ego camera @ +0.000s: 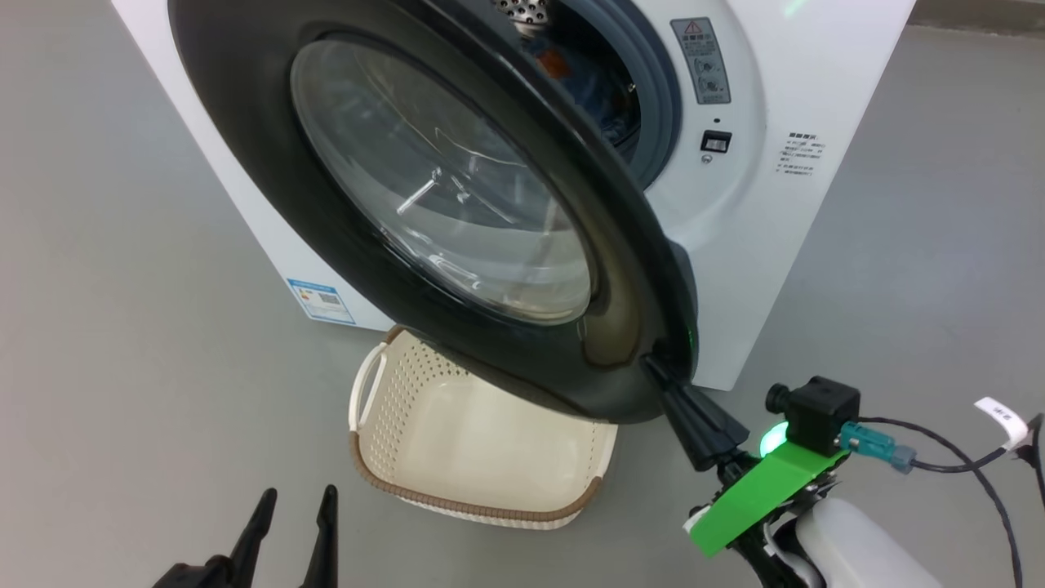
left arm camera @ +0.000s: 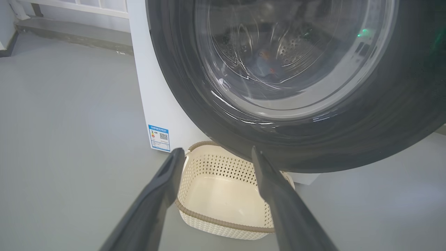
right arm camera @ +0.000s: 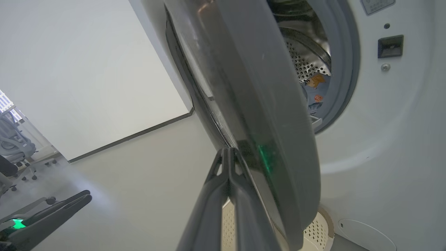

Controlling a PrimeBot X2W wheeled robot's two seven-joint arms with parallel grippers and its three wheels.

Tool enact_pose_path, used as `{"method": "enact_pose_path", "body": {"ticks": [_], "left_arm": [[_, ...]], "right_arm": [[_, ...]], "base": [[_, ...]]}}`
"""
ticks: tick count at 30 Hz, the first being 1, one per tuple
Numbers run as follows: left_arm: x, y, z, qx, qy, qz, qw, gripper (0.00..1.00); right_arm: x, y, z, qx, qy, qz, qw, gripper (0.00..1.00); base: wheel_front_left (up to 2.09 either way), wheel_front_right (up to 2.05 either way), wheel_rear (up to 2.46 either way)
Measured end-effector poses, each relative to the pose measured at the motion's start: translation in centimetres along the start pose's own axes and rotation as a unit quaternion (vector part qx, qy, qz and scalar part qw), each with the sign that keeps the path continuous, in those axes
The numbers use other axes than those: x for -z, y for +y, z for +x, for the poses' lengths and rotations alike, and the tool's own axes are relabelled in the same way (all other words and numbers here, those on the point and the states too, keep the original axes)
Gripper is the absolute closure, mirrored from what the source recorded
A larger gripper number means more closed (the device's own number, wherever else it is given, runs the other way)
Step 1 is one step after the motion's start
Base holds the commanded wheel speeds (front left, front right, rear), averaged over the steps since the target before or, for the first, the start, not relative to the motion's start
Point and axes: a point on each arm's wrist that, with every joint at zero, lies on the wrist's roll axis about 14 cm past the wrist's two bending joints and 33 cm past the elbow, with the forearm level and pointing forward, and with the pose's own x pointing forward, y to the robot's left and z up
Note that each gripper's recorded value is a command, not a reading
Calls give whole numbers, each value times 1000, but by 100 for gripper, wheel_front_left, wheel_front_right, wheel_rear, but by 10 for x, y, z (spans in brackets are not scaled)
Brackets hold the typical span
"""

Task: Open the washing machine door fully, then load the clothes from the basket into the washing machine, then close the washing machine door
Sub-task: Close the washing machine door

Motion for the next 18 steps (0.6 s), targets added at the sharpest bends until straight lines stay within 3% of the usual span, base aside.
{"method": "enact_pose_path", "body": {"ticks": [18], "left_arm": [[-4, -8, 25, 10, -4, 5, 1000, 0]], "right_arm": [[-55, -69, 47, 44, -69, -32, 996, 100]], "base": [[0, 0, 0]]}}
